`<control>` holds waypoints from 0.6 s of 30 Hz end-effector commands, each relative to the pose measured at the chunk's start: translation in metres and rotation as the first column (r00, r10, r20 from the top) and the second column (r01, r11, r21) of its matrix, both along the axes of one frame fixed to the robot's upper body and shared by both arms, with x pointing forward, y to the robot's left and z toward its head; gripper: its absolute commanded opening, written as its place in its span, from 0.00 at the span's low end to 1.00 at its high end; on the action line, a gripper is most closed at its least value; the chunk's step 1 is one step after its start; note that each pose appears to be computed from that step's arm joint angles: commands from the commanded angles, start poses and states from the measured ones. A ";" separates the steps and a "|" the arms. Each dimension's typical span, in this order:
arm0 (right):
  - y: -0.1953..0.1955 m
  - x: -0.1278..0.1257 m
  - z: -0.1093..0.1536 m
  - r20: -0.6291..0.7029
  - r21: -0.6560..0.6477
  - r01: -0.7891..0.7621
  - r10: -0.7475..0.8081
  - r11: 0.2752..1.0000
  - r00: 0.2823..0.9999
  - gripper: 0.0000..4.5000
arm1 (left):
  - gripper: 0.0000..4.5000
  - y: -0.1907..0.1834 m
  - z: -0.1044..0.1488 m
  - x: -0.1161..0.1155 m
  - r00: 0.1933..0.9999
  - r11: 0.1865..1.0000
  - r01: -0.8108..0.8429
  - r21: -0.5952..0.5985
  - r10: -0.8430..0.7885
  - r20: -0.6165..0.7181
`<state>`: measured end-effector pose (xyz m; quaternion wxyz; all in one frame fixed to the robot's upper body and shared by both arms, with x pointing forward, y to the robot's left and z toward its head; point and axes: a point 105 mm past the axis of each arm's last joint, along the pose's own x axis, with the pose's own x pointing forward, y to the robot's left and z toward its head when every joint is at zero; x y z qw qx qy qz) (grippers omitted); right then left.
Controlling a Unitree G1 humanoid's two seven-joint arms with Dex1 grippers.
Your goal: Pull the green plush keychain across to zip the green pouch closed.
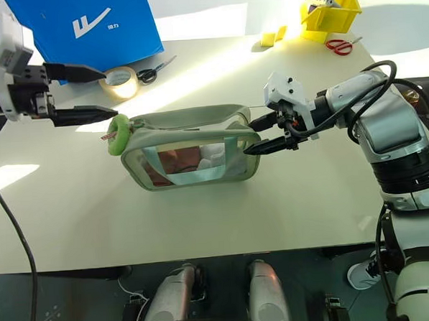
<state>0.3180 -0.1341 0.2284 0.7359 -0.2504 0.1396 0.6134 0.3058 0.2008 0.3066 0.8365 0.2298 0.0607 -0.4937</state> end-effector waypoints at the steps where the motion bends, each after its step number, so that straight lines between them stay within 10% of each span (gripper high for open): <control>1: 0.005 -0.003 0.008 0.044 0.015 -0.020 0.020 1.000 0.999 0.08 | 1.00 0.009 0.009 -0.018 1.000 1.000 -0.008 0.001 0.008 -0.010; 18: 0.008 -0.005 0.006 0.063 0.009 -0.012 0.011 1.000 0.998 0.01 | 1.00 0.022 -0.048 -0.001 0.974 0.966 -0.166 -0.197 0.129 -0.186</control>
